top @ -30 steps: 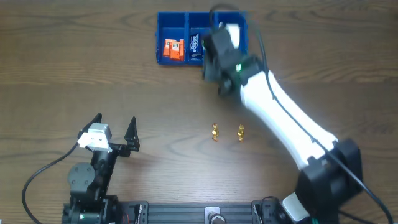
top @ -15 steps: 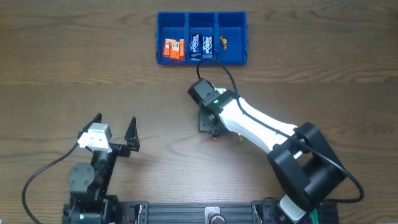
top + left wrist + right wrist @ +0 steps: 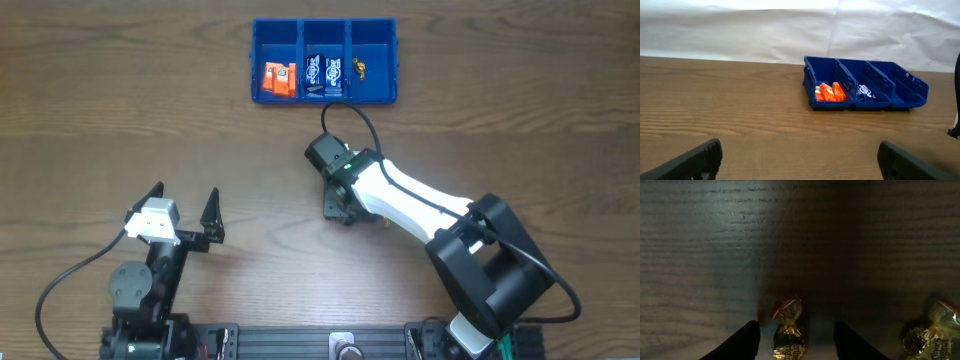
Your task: Sort Candies Into Trays
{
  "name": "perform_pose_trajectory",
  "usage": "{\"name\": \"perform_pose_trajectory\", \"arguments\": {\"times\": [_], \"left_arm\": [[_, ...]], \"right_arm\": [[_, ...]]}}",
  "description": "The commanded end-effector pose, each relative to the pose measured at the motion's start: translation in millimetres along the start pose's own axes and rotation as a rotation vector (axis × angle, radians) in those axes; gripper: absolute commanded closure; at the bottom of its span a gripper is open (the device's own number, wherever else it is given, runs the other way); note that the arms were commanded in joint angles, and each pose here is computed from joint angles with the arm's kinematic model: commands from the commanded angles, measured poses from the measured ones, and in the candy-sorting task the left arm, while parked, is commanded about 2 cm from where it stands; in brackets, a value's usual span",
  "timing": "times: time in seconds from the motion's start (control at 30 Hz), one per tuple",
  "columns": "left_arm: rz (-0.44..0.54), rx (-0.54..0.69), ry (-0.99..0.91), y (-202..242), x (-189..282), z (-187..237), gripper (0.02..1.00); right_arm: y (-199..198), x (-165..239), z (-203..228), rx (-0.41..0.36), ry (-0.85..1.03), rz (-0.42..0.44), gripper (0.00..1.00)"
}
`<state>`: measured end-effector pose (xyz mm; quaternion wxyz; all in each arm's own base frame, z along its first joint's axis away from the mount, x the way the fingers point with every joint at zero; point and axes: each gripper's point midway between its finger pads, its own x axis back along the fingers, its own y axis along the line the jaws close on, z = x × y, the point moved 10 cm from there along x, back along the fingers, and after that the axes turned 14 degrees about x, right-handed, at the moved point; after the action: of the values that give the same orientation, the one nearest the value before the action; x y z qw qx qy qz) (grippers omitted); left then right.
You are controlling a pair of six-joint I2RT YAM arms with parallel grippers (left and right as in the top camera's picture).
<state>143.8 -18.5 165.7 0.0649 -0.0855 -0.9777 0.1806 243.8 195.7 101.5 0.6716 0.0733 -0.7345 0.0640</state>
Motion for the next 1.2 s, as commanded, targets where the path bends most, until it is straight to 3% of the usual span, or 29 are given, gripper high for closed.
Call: {"name": "perform_pose_trajectory", "arguments": {"times": [0.03, 0.3, 0.37, 0.6, 0.73, 0.9, 1.03, 1.2], "left_arm": [[-0.004, -0.004, 0.047, 3.9, -1.1, 11.0, 0.020], [-0.004, -0.003, 0.047, 3.9, -1.1, 11.0, 0.020], [-0.004, -0.004, 0.047, 3.9, -1.1, 11.0, 0.020], [-0.004, -0.004, 0.047, 3.9, -1.1, 11.0, 0.020], [-0.004, -0.004, 0.047, 3.9, -1.1, 11.0, 0.020], [-0.004, -0.004, 0.047, 3.9, -1.1, 11.0, 0.020], [-0.004, -0.004, 0.047, 3.9, -1.1, 11.0, 0.023], [-0.004, -0.004, 0.047, 3.9, -1.1, 11.0, 0.023]], "right_arm": [[1.9, -11.6, 4.1, -0.017, 0.032, 0.021, 0.533], [5.8, -12.4, 4.5, -0.021, 0.025, 0.017, 0.844], [5.8, -12.4, 4.5, -0.021, 0.024, 0.016, 0.884], [10.6, 2.9, 0.6, -0.005, -0.029, 0.005, 0.908], [0.7, 58.2, -19.4, 0.005, -0.217, 0.034, 0.906], [-28.6, 129.2, -67.6, 0.010, -0.416, 0.069, 0.908], [-69.5, 173.3, -133.9, -0.024, -0.555, 0.113, 0.912], [-91.8, 179.3, -195.2, -0.002, -0.663, 0.182, 0.895]]}}
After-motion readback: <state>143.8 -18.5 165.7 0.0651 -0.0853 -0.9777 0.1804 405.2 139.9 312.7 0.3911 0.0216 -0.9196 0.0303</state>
